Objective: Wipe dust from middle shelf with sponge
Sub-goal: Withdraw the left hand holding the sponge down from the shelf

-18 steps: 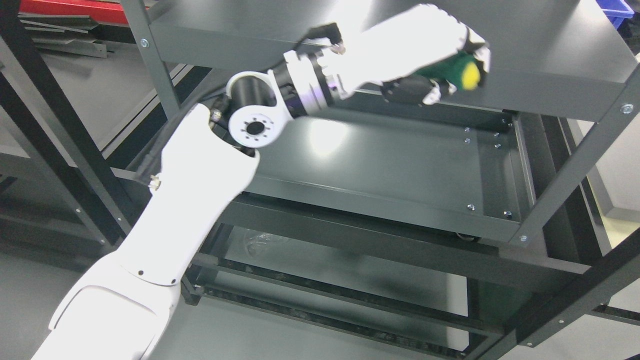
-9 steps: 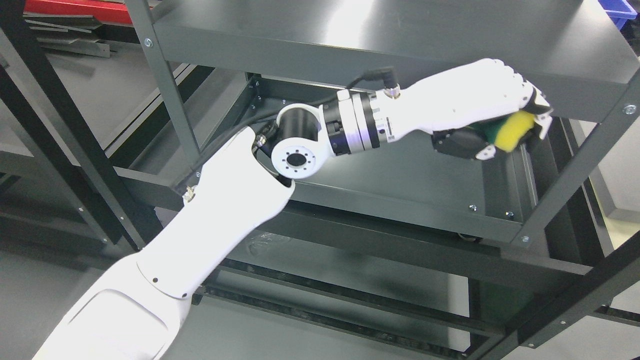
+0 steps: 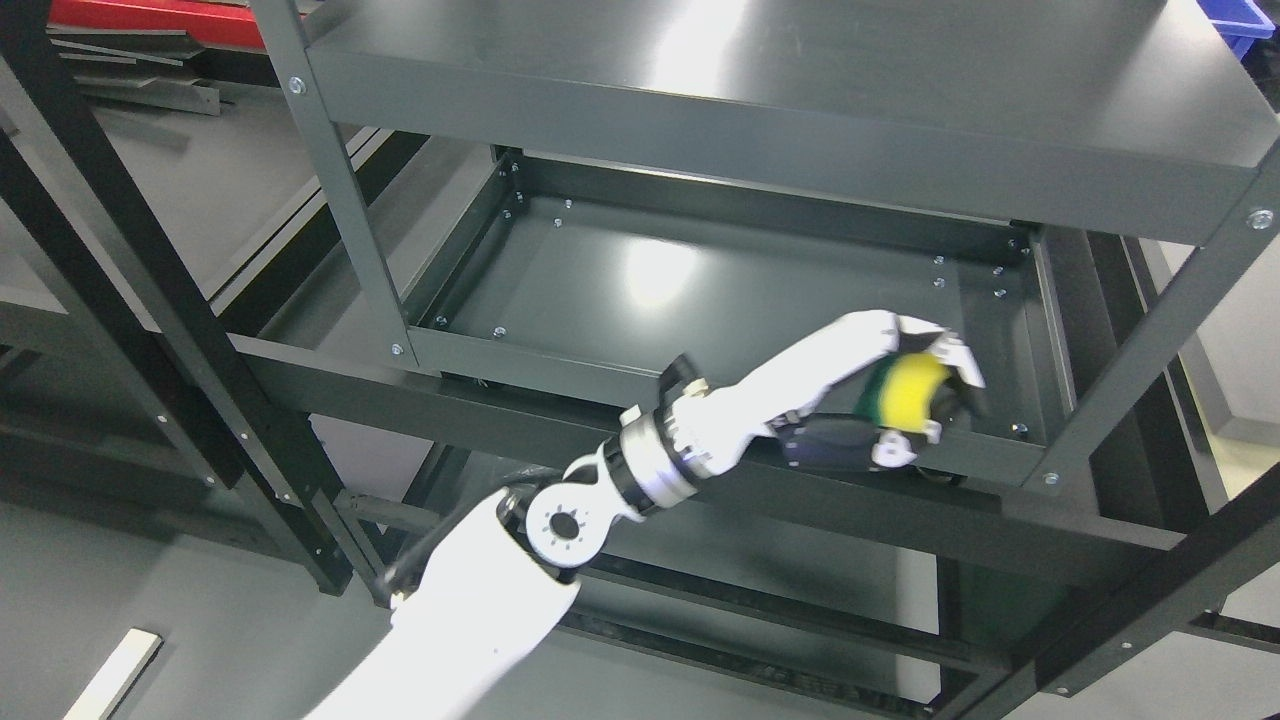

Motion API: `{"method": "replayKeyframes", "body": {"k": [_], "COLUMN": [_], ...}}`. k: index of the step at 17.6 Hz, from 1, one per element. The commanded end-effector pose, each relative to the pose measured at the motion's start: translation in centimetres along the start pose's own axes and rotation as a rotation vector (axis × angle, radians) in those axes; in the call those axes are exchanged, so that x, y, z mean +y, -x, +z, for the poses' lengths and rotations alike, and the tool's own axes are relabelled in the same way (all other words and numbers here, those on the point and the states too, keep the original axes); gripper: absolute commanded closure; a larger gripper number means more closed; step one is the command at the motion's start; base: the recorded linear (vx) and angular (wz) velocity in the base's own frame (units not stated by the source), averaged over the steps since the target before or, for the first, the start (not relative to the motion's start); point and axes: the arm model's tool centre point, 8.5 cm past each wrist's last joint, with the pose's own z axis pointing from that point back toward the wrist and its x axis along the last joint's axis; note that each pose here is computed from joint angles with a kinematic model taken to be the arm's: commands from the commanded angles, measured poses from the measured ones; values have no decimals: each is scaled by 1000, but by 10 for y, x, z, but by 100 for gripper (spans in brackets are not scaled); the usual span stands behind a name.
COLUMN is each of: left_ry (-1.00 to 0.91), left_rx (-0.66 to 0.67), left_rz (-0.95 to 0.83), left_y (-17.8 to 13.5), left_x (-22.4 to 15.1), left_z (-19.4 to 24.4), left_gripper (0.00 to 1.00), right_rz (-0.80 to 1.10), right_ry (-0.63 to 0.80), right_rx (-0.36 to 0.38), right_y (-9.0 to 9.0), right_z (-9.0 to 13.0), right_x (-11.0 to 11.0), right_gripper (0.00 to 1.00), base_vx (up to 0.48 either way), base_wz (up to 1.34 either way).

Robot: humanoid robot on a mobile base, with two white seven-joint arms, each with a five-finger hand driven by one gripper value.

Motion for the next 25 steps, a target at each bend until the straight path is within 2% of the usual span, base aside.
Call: {"method": "replayKeyframes", "body": {"k": [1,3,6,10,13,20,25], "left_ry": [-626,-811,-950,-1096,-1161,-1166,-1185], "left_rx": [83,105,131,240,234,247,246], "left_rz": [222,206,159,156,160,175,177], "left_y": [20,21,10,-5,-29,-31,-35], "left_x": [55,77,90,68,63,53,64], "left_z": [122,157,205,266,269,273,264], "left_gripper": [100,100,100,100,100,100,100], "right_rz": [3,3,3,3,3,3,3], "right_ry": [14,14,14,14,14,14,14], "right_rx": [49,48,49,49,49,49,48], "right_y": [-2,-3,-2,-2,-2,-2,-3], "right_z": [-1,-1,-1,-1,-1,-1,-1], "right_x": [-10,-10,-10,-10,-10,-10,-10], "right_gripper": [0,0,0,0,0,0,0], "base_vx": [0,0,0,-7,-15,1,13], "base_wz": [0,0,0,31,102,1,-105]}}
